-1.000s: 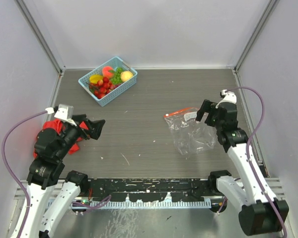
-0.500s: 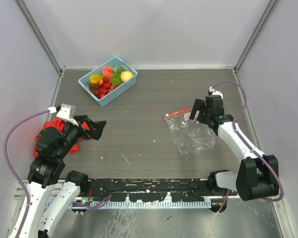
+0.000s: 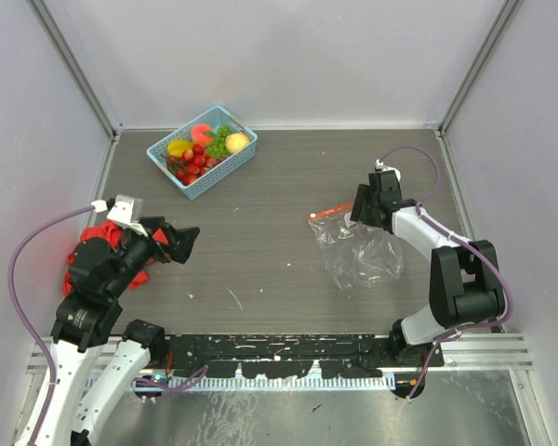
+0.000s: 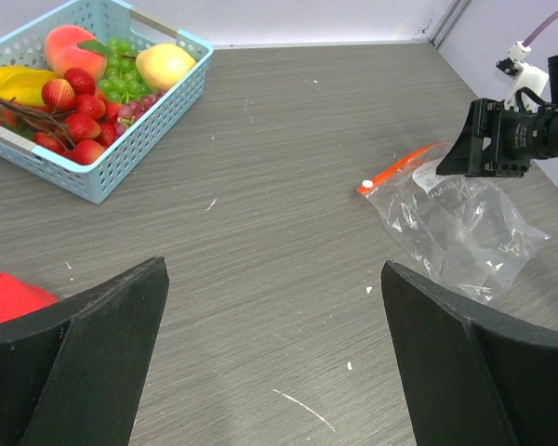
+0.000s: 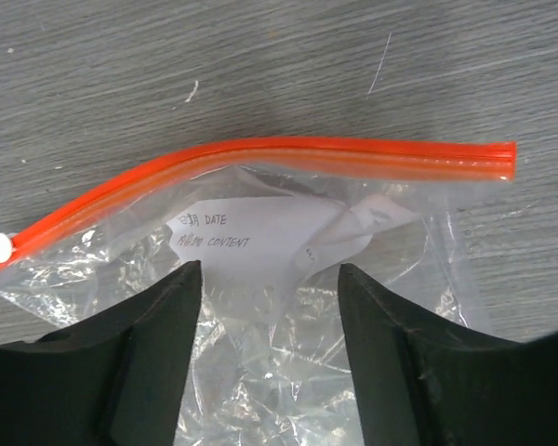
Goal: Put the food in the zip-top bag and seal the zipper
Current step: Pick up the zipper food storage bag at the center of the board, then open the zipper of the food storage bag at the center of the board.
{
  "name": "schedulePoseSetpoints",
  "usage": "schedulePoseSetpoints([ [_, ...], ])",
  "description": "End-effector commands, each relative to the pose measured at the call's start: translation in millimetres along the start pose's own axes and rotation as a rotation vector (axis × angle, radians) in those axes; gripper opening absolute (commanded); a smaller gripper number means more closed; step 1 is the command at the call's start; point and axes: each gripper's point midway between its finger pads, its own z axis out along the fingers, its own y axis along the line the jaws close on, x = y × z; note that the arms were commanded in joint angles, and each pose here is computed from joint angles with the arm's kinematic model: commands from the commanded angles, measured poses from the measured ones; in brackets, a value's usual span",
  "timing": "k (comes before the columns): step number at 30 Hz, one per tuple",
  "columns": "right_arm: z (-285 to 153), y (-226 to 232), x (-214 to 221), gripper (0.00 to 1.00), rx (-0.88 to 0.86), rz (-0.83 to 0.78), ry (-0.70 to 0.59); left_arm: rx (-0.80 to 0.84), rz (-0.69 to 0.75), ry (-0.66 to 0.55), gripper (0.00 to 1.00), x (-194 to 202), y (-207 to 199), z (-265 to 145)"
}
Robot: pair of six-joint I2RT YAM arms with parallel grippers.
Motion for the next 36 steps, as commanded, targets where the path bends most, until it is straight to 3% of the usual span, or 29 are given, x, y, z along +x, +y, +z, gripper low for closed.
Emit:
schedulePoseSetpoints([
  [1,3,9,-32,0.61,-0.004,-0.024,-0.084,0.018,0.025,-0.030,0.98,-11,-4,1],
  [3,5,11,-32,0.52,-0.009,-0.038,-0.079,0.018,0.025,-0.031,0.98,-11,-4,2],
  [6,4,13,-33,0.29,-0.018,-0.062,-0.082,0.018,0.024,-0.027,0.98,-10,-4,3],
  [9,0,18,-39,0.13,-0.036,-0.088,-0.097,0.020,0.022,-0.020,0.98,-10,-4,6],
  [12,-5,30,-43,0.01,-0.086,-0.118,-0.110,0.028,0.012,-0.010,0.98,-9,-5,8],
  [24,-44,109,-57,0.01,-0.407,-0.405,-0.186,0.064,-0.088,0.075,0.98,-12,-17,26],
  [36,-102,192,-36,0.01,-0.759,-0.763,-0.313,0.158,-0.305,0.276,0.98,20,-37,70],
])
